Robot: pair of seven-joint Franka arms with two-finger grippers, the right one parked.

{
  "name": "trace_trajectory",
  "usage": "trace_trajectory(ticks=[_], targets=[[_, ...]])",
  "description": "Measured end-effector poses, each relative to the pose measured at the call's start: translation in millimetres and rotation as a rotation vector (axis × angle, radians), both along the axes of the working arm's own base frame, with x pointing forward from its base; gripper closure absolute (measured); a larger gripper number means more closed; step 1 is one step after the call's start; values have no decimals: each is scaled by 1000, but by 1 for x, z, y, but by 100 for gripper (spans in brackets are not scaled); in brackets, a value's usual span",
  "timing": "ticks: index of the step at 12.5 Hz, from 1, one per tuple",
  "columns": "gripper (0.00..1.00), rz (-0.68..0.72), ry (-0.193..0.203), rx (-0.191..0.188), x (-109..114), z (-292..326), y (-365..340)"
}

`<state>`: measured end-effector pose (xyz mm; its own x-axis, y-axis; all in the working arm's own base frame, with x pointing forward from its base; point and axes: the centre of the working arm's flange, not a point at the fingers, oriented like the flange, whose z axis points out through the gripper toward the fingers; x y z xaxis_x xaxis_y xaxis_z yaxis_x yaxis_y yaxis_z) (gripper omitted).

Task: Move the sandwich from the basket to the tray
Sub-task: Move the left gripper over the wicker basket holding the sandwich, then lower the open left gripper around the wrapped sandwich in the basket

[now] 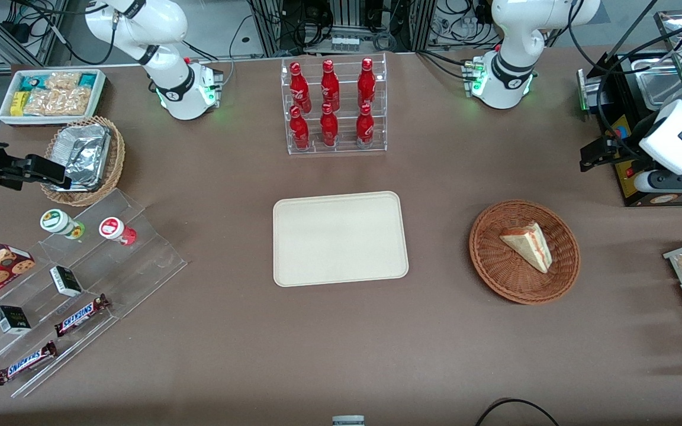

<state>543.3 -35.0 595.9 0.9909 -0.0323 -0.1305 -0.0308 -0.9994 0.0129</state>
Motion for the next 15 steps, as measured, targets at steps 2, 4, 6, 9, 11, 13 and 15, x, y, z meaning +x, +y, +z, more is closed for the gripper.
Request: trace_trajectory(ticks=[2, 4, 6, 9, 11, 13, 15], targets=[[0, -1, 0, 0, 1, -1, 0], [0, -1, 5, 5, 2, -4, 0], [0, -9, 21, 15, 8, -18, -3], [0, -17, 33, 23, 26, -62, -7], [0, -15, 45, 24, 40, -101, -6], [0, -11, 61, 25, 56, -140, -4], [0, -6, 65, 25, 69, -172, -1]])
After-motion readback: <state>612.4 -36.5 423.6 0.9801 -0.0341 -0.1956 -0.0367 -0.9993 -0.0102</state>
